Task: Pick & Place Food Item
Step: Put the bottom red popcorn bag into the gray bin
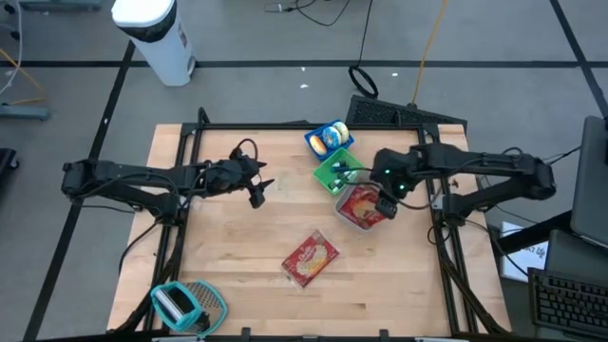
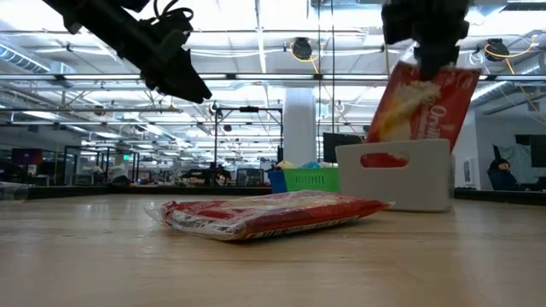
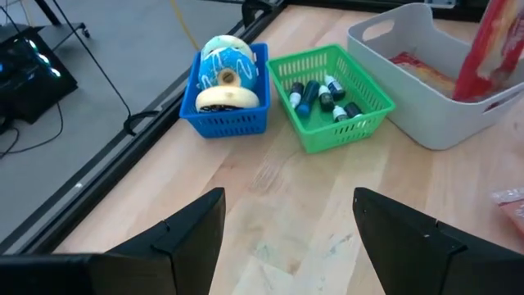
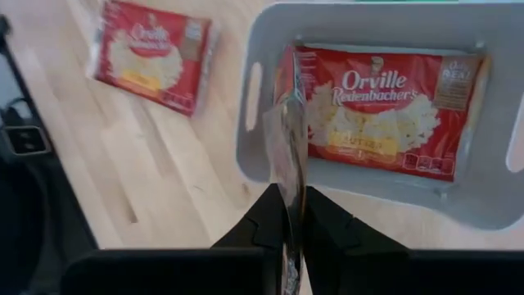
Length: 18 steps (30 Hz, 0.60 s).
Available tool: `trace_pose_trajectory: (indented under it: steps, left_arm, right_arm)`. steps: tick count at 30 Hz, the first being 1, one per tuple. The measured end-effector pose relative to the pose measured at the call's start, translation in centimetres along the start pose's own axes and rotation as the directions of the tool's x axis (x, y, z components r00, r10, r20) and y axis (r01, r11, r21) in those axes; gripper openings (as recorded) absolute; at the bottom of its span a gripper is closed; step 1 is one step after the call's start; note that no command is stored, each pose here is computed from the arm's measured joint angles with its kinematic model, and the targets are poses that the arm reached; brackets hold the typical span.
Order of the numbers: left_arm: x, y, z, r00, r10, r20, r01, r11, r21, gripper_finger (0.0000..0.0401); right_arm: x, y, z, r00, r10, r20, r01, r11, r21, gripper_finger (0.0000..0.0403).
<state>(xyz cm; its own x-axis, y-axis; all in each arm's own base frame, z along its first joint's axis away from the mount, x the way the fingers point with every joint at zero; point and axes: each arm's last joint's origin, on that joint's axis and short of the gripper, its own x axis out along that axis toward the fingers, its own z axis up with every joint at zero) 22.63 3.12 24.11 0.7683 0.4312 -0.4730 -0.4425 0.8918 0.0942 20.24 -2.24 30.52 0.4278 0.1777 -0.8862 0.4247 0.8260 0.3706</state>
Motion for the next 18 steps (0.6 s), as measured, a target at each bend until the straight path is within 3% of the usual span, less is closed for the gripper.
trace_pose_trajectory:
  steps: [9, 18]
  left_arm:
    - [0.0, 0.0, 0.0, 1.0, -0.001, 0.001, 0.001, 1.0, -0.001, 0.0271]
    - [0.0, 0.0, 0.0, 1.0, -0.002, 0.0, 0.002, 1.0, 0.0, 0.0271]
  right_arm:
    - [3.0, -0.1, 1.6, 0.997, -0.038, -0.073, 0.035, 0.998, -0.051, 0.0022]
    - [4.6, 0.0, 2.8, 0.998, -0.035, -0.06, 0.028, 0.993, -0.115, 0.0038]
